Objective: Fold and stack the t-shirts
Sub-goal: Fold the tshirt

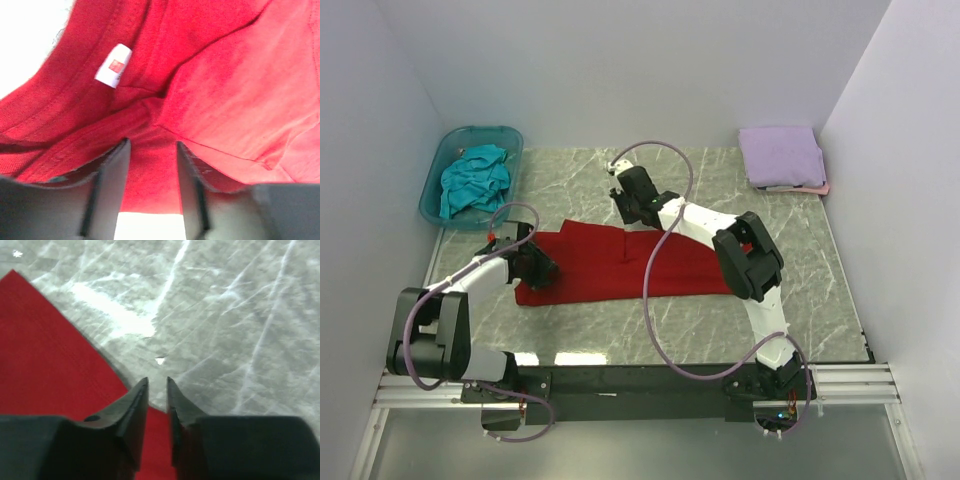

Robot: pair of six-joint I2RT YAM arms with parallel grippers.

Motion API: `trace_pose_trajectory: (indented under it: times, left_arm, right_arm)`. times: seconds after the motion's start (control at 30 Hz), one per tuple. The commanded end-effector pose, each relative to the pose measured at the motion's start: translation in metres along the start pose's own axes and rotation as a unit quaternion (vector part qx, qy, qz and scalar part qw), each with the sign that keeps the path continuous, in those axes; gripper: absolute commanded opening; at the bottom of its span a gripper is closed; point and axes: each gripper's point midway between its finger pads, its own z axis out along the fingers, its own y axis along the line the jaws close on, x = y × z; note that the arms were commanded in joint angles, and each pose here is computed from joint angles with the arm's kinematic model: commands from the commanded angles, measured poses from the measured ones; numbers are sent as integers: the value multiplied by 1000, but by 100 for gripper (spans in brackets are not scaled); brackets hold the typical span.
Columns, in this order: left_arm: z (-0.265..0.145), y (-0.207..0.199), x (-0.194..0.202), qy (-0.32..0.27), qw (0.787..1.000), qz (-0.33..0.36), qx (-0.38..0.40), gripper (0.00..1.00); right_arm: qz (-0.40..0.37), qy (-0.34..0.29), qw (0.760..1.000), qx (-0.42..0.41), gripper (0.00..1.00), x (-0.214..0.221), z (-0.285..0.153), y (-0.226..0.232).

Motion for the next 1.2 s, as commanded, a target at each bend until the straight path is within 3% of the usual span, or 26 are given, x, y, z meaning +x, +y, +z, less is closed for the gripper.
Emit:
trace_pose_trajectory:
  times: [0.0, 0.17, 0.33, 0.53, 0.63, 0.83, 1.17]
  left_arm:
    - [-5, 21, 7, 10, 999, 6, -41, 52]
    - [-29, -14, -19, -23, 999, 22, -3, 75]
    - [-50, -65, -62, -76, 993, 86, 40, 85]
    - [-30, -101, -101, -95, 969, 222, 43, 84]
    - [-4, -109, -109, -76, 958, 271, 46, 79]
    - [24, -129, -122, -64, 943, 321, 65, 59]
    - [53, -135, -111, -23, 936, 342, 83, 60]
  right_arm:
    - [28, -27, 999, -37, 32, -19, -11, 17]
    - [81, -25, 990, -113, 37, -21, -22, 26]
    - [98, -14, 982, -161, 37, -19, -23, 32]
    - [137, -2, 969, -204, 37, -12, -18, 38]
    - [144, 3, 966, -214, 37, -8, -15, 39]
    - [159, 12, 961, -227, 37, -3, -8, 41]
    - [177, 41, 960, -214, 36, 23, 3, 32]
